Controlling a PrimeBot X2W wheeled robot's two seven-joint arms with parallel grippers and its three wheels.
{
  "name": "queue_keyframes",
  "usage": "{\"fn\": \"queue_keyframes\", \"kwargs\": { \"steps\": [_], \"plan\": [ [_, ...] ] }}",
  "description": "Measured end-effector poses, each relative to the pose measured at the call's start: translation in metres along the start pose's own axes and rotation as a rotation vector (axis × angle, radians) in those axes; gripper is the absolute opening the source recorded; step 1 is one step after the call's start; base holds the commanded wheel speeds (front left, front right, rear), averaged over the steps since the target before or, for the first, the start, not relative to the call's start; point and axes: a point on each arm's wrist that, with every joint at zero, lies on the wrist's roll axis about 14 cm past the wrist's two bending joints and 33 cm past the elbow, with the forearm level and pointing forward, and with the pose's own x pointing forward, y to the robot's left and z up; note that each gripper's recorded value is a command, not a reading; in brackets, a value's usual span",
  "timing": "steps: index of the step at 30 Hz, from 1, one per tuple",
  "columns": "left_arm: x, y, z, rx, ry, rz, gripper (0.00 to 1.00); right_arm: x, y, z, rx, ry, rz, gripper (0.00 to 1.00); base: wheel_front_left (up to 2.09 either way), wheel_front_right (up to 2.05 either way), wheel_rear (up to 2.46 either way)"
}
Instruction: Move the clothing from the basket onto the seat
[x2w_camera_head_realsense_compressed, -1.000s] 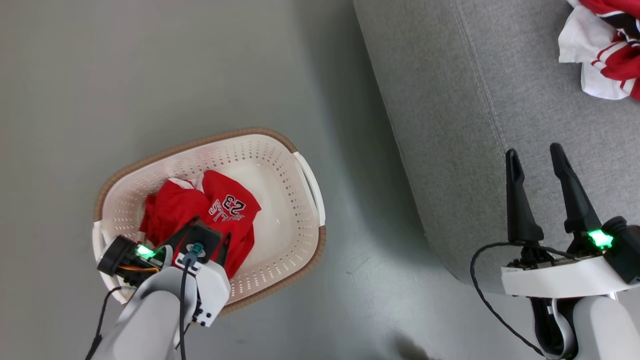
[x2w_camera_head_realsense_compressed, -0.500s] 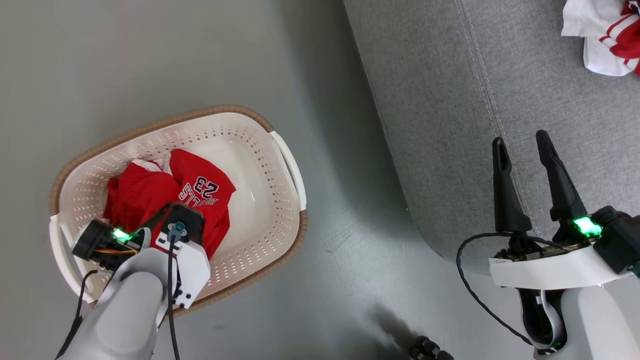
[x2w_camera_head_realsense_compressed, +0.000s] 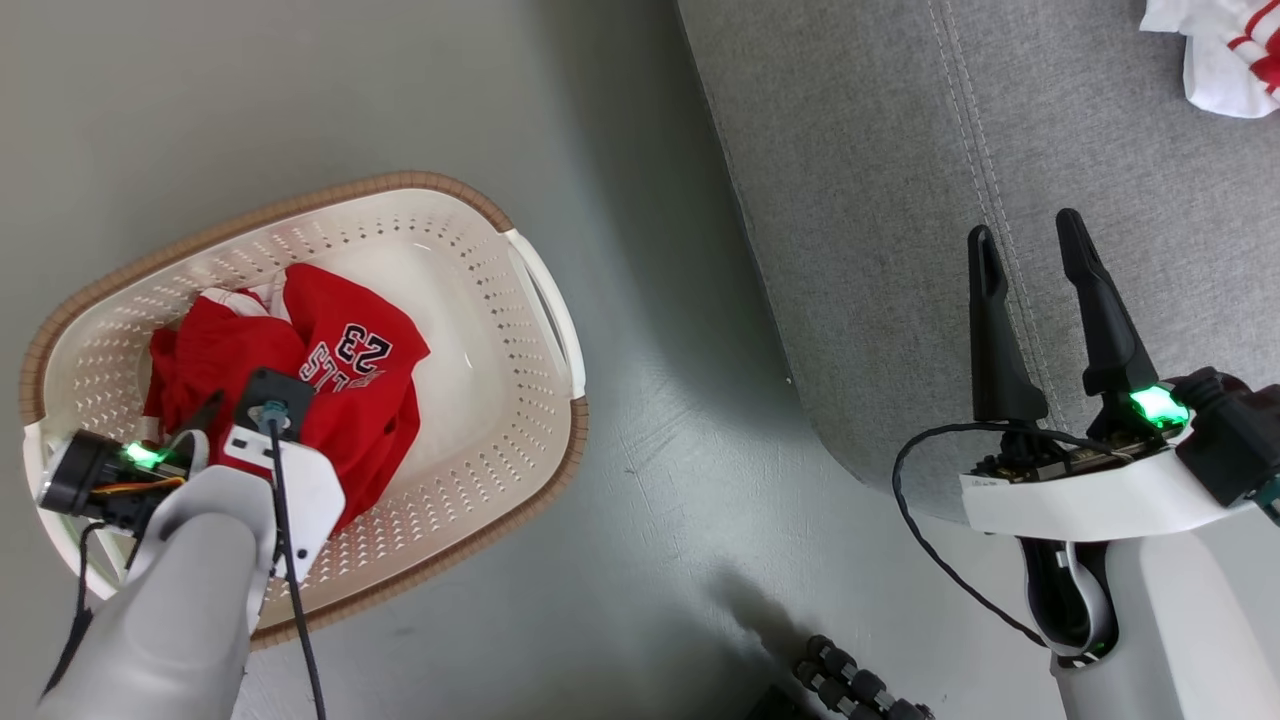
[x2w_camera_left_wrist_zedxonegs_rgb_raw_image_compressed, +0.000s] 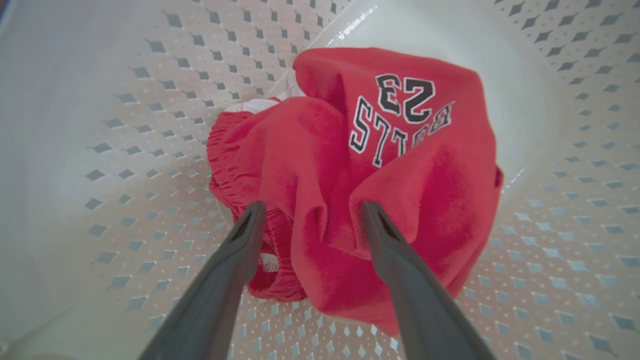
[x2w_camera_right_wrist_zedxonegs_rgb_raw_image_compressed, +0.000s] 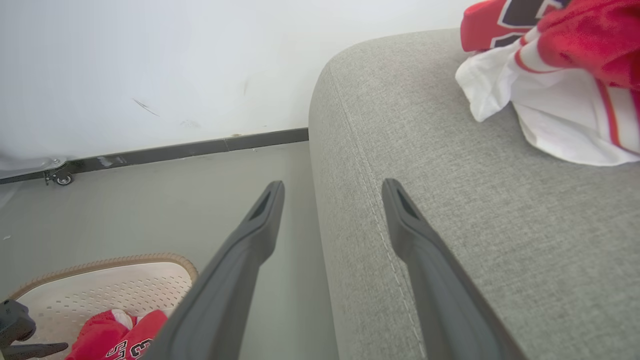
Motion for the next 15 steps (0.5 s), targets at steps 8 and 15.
{"fn": "queue_keyframes", "kwargs": {
  "steps": [8, 15],
  "plan": [
    [0.01, -0.002, -0.011, -0.026, 0.057, 0.025, 1.0, 0.009, 0.002, -0.006, -0.001, 0.007, 0.008, 1.0, 0.0, 0.0, 0.0],
    [0.016, -0.015, -0.002, -0.037, 0.043, -0.007, 1.0, 0.012, 0.003, -0.012, -0.006, 0.027, 0.012, 1.0, 0.0, 0.0, 0.0]
  ]
}}
